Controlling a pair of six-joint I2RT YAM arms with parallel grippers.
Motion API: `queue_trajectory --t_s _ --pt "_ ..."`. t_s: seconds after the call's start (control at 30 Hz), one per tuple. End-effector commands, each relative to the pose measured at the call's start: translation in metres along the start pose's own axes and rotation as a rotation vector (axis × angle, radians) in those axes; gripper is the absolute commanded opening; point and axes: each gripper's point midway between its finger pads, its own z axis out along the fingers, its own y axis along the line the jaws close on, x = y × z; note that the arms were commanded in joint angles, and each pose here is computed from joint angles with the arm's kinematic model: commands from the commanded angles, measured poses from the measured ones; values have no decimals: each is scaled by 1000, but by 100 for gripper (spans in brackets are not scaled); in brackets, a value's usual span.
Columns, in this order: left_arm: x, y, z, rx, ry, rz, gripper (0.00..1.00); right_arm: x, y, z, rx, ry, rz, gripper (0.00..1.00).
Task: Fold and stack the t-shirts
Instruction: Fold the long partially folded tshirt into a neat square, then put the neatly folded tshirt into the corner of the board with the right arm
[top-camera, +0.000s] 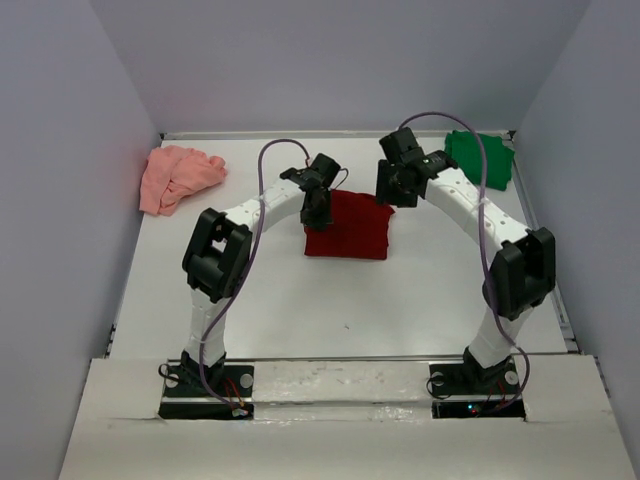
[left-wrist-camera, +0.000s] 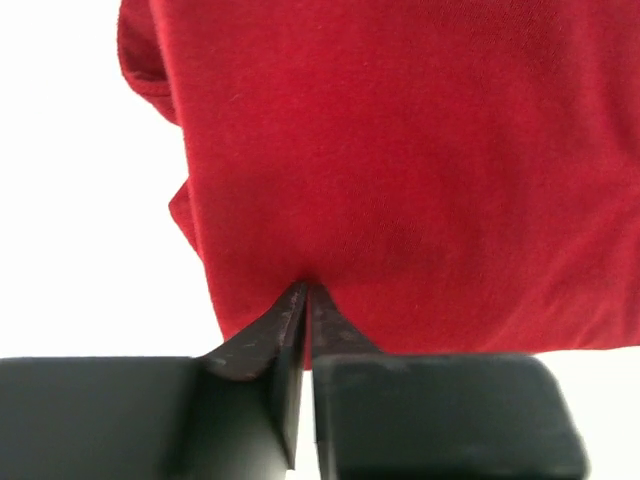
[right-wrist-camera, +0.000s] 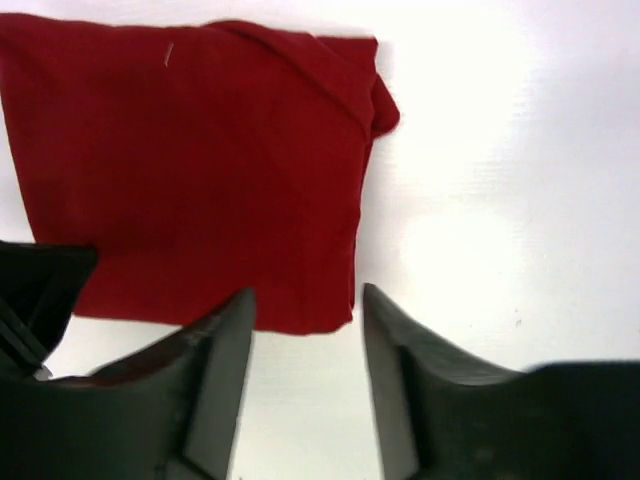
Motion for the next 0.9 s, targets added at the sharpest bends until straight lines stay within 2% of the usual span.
queue_trajectory --t_s 0.0,0.03,0.07,0.13,0.17,0.23,0.27,0.57,0.87 --pt "-38 -1 -60 43 -135 2 24 14 -3 -4 -157 43 36 61" --pt "-41 -1 -64 56 -142 7 30 23 -5 0 -211 65 51 69" --pt "-43 -3 -68 80 -141 6 32 30 -3 1 -254 85 45 71" --pt "-50 4 -75 89 -156 -9 32 28 -2 8 -316 63 47 74" --pt "-53 5 -78 93 -163 -8 32 46 0 13 -390 122 50 74" --pt "-55 6 -82 111 -159 -9 32 48 1 23 -429 108 44 75" --pt "-57 7 -84 110 -161 -9 33 61 5 25 -470 145 34 75" --pt "-52 8 -82 119 -143 -3 33 71 11 62 -553 174 28 77" --pt "-50 9 -79 116 -133 4 33 62 -15 98 -553 190 124 77"
